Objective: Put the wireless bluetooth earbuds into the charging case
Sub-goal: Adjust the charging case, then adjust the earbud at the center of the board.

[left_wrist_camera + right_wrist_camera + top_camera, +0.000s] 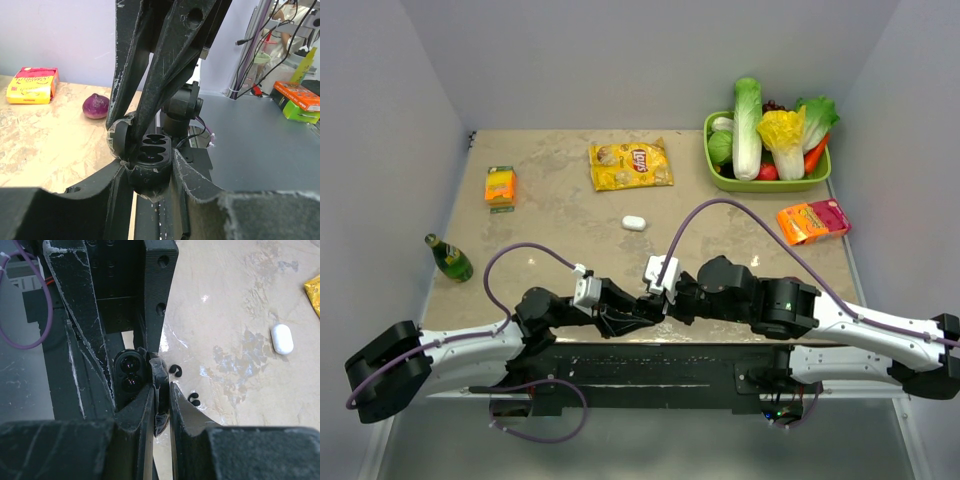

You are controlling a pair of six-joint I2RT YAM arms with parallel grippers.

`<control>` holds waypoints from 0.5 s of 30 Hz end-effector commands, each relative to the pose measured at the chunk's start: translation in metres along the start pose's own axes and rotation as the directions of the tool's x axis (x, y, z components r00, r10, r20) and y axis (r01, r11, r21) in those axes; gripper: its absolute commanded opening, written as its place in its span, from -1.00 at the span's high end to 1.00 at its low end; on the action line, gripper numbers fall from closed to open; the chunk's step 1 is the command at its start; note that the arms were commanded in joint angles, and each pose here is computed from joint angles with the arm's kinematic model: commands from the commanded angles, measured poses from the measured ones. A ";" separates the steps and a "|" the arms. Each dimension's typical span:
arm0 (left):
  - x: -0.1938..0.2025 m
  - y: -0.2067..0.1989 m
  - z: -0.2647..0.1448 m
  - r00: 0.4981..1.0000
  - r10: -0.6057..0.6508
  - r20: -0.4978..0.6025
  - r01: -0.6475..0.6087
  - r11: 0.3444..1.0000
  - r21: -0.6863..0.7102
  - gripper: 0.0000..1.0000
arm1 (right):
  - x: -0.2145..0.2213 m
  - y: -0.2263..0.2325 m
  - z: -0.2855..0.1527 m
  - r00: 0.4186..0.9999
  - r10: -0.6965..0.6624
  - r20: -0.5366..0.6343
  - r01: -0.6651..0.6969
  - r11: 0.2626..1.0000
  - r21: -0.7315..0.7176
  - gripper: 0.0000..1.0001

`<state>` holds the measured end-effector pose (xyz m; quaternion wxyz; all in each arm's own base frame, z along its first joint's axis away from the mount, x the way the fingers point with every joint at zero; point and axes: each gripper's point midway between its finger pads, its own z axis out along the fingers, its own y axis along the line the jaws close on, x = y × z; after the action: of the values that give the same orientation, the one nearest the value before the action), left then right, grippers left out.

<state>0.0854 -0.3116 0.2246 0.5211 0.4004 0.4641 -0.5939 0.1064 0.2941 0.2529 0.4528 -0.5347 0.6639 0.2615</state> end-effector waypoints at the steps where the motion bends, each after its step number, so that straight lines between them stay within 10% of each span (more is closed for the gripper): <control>1: -0.015 -0.002 0.001 0.997 0.052 0.062 -0.053 0.999 0.011 1.00 | -0.019 -0.011 -0.007 0.995 0.052 0.086 -0.058 0.996 0.066 0.75; 8: -0.015 0.001 -0.001 0.996 0.059 0.070 -0.058 0.998 -0.011 1.00 | -0.033 -0.022 -0.012 0.987 0.079 0.141 -0.096 0.988 0.123 -0.12; 15: -0.018 0.013 -0.011 0.992 0.086 0.091 -0.077 0.992 -0.101 1.00 | -0.069 -0.056 -0.052 0.889 0.191 0.417 -0.312 0.918 0.244 -0.40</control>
<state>0.0910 -0.3070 0.2213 0.5344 0.3854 0.4724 -0.5854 0.1265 0.2866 0.2905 0.5259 -0.4405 0.6756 0.2702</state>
